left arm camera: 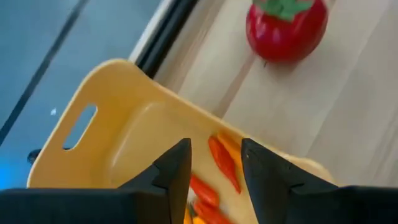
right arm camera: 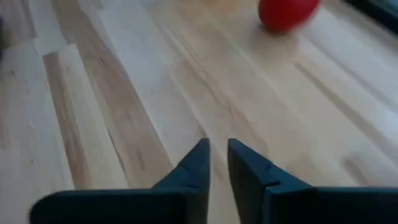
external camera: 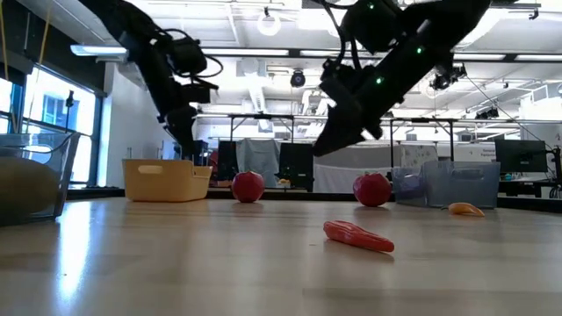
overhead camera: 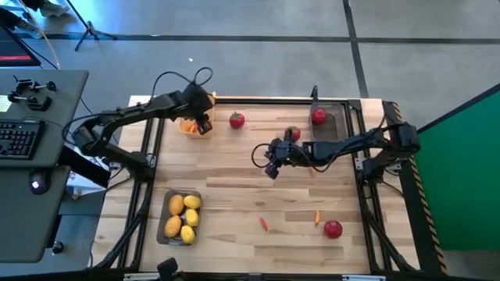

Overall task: Sort produce into baskets
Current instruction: Put the chili pepper into the orange bin

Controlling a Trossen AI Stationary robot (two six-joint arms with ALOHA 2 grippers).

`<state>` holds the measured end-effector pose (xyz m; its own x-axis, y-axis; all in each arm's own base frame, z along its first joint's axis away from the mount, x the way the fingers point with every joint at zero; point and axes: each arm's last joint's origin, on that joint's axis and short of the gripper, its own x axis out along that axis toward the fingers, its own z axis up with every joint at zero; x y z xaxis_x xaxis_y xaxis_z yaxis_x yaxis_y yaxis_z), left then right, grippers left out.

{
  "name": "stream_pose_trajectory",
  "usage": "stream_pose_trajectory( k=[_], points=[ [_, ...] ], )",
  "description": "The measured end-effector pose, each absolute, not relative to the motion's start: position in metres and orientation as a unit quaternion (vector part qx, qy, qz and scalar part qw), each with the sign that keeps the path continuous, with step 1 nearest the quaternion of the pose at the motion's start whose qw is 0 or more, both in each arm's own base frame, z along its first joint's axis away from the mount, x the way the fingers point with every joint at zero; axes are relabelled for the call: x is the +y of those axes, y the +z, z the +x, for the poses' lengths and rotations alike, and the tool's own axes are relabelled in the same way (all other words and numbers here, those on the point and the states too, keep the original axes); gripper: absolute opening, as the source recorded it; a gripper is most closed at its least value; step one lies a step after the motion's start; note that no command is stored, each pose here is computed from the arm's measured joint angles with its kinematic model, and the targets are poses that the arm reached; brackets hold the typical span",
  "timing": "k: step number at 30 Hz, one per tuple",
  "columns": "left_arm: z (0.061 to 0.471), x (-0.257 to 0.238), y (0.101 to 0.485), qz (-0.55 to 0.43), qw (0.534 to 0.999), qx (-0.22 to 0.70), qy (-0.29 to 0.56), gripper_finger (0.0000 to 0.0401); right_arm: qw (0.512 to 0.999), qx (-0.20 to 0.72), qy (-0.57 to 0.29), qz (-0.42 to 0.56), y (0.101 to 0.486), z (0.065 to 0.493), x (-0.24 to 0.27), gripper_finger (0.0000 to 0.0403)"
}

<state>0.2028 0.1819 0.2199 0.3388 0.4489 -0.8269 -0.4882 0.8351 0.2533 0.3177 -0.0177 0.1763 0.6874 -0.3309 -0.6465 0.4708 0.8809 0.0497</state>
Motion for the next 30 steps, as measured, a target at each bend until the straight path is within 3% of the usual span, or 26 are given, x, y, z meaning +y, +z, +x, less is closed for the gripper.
stream_pose_trajectory(
  k=[6,11,21,30],
  points=[
    [0.191,0.159,0.231,0.003,0.871,0.388,0.300,0.0083,0.862,0.397,-0.268,0.168,0.187,0.294,-0.015,0.0119],
    [0.187,0.130,0.244,0.030,0.913,0.301,0.274,0.0052,0.816,0.446,-0.310,0.200,0.192,0.270,-0.007,0.0155],
    [0.184,0.083,0.245,0.052,0.968,0.174,0.171,0.0023,0.740,0.509,-0.344,0.274,0.199,0.235,0.029,0.0162],
    [0.188,0.064,0.227,0.036,0.985,0.126,0.110,0.0016,0.716,0.513,-0.343,0.326,0.192,0.234,0.055,0.0162]
  ],
)
